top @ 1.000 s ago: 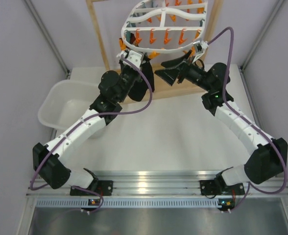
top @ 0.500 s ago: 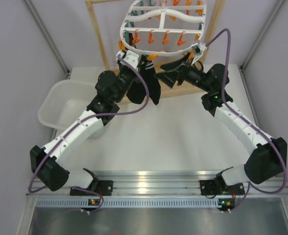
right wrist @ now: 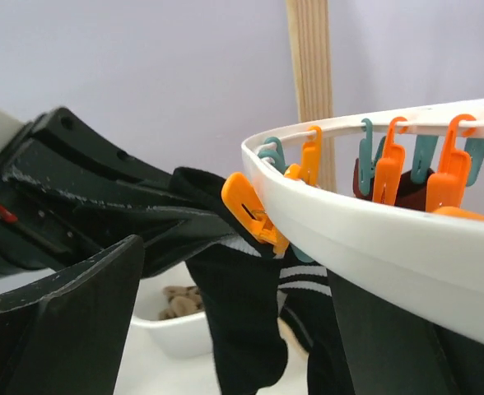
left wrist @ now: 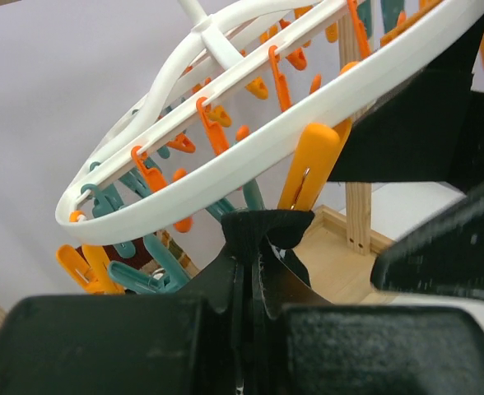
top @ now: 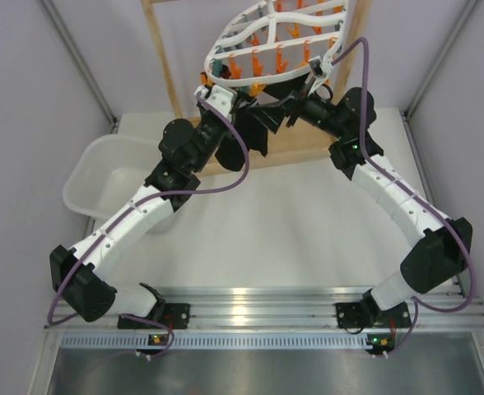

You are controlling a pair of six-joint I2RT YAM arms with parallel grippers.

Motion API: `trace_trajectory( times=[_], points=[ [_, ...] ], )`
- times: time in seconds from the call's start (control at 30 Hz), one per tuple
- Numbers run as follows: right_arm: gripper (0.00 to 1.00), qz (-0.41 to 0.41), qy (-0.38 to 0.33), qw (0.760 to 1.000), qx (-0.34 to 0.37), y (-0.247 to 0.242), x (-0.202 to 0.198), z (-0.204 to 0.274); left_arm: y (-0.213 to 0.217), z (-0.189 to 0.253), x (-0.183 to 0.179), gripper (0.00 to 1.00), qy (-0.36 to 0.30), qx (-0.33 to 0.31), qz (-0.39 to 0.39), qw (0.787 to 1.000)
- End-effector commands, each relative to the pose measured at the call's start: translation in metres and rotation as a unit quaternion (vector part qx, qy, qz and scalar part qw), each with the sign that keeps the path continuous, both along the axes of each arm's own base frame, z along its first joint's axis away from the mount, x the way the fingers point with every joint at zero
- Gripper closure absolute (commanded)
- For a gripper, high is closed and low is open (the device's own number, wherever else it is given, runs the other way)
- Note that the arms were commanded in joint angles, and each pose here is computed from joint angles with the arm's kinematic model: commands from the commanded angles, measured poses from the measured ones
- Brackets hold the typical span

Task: Clip the socks to the hanger
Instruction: Clamp the sock onto the hanger.

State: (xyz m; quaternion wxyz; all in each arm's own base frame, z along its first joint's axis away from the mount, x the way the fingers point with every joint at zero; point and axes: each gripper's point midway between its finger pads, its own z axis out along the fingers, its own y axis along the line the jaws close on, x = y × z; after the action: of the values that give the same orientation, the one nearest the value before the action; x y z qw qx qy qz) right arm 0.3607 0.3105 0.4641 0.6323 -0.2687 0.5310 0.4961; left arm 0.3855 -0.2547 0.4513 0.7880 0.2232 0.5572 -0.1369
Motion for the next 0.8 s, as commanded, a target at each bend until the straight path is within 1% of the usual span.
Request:
trace_trajectory(
  times=[0.0, 0.07, 0.13, 0.2, 0.23, 0.3, 0.33, 0.4, 0.53, 0.63, 0.67, 0.73, 0.77],
  points=[
    [0.1, -0.033, -0.123, 0.991, -0.042, -0.004, -0.009, 0.006, 0.012, 0.04, -0.012, 1.0, -0.045, -0.046, 0.0, 0.998],
    [0.09, -0.036, -0.153, 0.985, -0.065, -0.005, -0.011, -0.006, 0.011, 0.04, -0.011, 1.0, -0.045, -0.048, 0.0, 0.998],
    [0.08, -0.043, -0.164, 0.982, -0.08, -0.007, -0.009, -0.019, 0.011, 0.039, -0.01, 1.0, -0.041, -0.051, 0.002, 0.998],
    [0.06, -0.063, -0.194, 0.975, -0.091, -0.012, -0.008, -0.018, 0.011, 0.04, -0.009, 1.0, -0.039, -0.056, 0.004, 0.998],
    [0.05, -0.067, -0.195, 0.974, -0.095, -0.013, -0.007, -0.027, 0.012, 0.041, -0.009, 1.0, -0.039, -0.057, 0.006, 0.998],
    [0.04, -0.09, -0.216, 0.969, -0.079, -0.021, -0.008, -0.018, 0.012, 0.04, -0.008, 1.0, -0.038, -0.058, 0.007, 0.998],
    [0.03, -0.09, -0.216, 0.969, -0.079, -0.023, -0.008, -0.023, 0.013, 0.04, -0.007, 1.0, -0.038, -0.058, 0.008, 0.998],
    [0.04, -0.089, -0.224, 0.968, -0.069, -0.023, -0.01, -0.018, 0.012, 0.04, -0.008, 1.0, -0.038, -0.061, 0.006, 0.997],
    [0.04, -0.069, -0.21, 0.975, -0.034, -0.021, -0.013, 0.0, 0.013, 0.044, -0.011, 1.0, -0.048, -0.071, 0.001, 0.996],
    [0.05, -0.061, -0.21, 0.976, -0.005, -0.02, -0.015, 0.02, 0.012, 0.05, -0.018, 0.94, -0.064, -0.079, -0.011, 0.995],
    [0.05, -0.058, -0.206, 0.977, -0.001, -0.018, -0.013, 0.021, 0.012, 0.05, -0.018, 0.88, -0.066, -0.079, -0.015, 0.995],
    [0.05, -0.06, -0.204, 0.977, 0.018, -0.021, -0.008, 0.032, 0.01, 0.056, -0.025, 0.8, -0.077, -0.079, -0.029, 0.993],
    [0.05, -0.06, -0.203, 0.977, 0.022, -0.022, -0.007, 0.034, 0.009, 0.057, -0.028, 0.73, -0.08, -0.081, -0.034, 0.993]
  ],
)
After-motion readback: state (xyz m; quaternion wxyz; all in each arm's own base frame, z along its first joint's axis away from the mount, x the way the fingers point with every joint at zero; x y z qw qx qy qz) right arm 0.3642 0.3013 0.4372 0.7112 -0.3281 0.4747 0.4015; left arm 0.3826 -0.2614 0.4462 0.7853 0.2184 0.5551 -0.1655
